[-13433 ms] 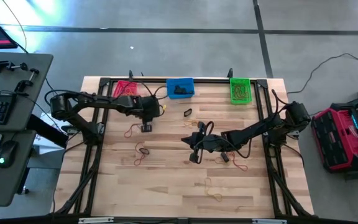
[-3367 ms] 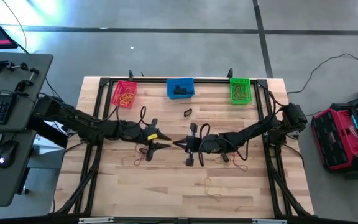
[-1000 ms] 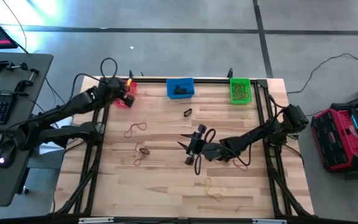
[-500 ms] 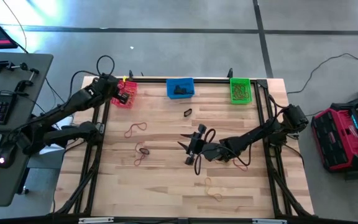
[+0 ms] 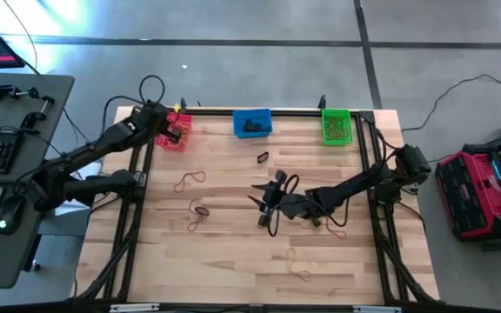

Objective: Sort rubber bands into baskets
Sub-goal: Put the top yellow rubber band into the red bin

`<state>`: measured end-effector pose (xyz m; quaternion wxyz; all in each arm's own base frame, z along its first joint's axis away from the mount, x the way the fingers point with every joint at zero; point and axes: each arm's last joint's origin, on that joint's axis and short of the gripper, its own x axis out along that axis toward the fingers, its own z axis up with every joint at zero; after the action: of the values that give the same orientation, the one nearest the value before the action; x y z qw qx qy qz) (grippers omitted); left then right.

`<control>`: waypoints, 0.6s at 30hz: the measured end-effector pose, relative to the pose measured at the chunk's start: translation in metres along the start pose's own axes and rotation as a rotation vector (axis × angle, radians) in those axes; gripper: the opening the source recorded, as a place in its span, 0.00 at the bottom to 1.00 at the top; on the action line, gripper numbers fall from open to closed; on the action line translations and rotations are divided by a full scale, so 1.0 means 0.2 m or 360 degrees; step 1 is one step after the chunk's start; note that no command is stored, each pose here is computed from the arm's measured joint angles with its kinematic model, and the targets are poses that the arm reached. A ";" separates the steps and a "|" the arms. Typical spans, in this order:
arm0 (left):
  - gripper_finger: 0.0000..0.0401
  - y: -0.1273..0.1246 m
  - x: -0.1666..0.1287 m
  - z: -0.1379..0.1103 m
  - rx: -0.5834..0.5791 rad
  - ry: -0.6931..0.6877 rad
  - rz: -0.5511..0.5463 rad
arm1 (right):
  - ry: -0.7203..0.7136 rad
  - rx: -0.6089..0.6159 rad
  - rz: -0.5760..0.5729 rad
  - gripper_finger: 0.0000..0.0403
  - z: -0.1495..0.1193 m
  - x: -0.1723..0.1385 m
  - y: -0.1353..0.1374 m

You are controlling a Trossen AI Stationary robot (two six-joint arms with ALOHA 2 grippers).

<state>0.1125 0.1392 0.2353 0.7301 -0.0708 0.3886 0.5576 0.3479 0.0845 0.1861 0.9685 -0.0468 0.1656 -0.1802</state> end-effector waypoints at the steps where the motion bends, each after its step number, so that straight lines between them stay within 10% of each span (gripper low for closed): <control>1: 0.00 0.00 -0.01 0.01 0.0000 -0.0010 0.0001 | 0.0002 -0.0002 0.0003 0.37 0.00 0.00 0.00; 18: 0.00 0.03 -0.05 0.07 0.0019 0.0023 0.0030 | 0.0001 -0.0009 0.0026 0.37 0.00 -0.01 0.01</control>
<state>0.1138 0.1414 0.2541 0.7224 -0.0669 0.3978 0.5617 0.3474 0.0872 0.1859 0.9697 -0.0482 0.1669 -0.1717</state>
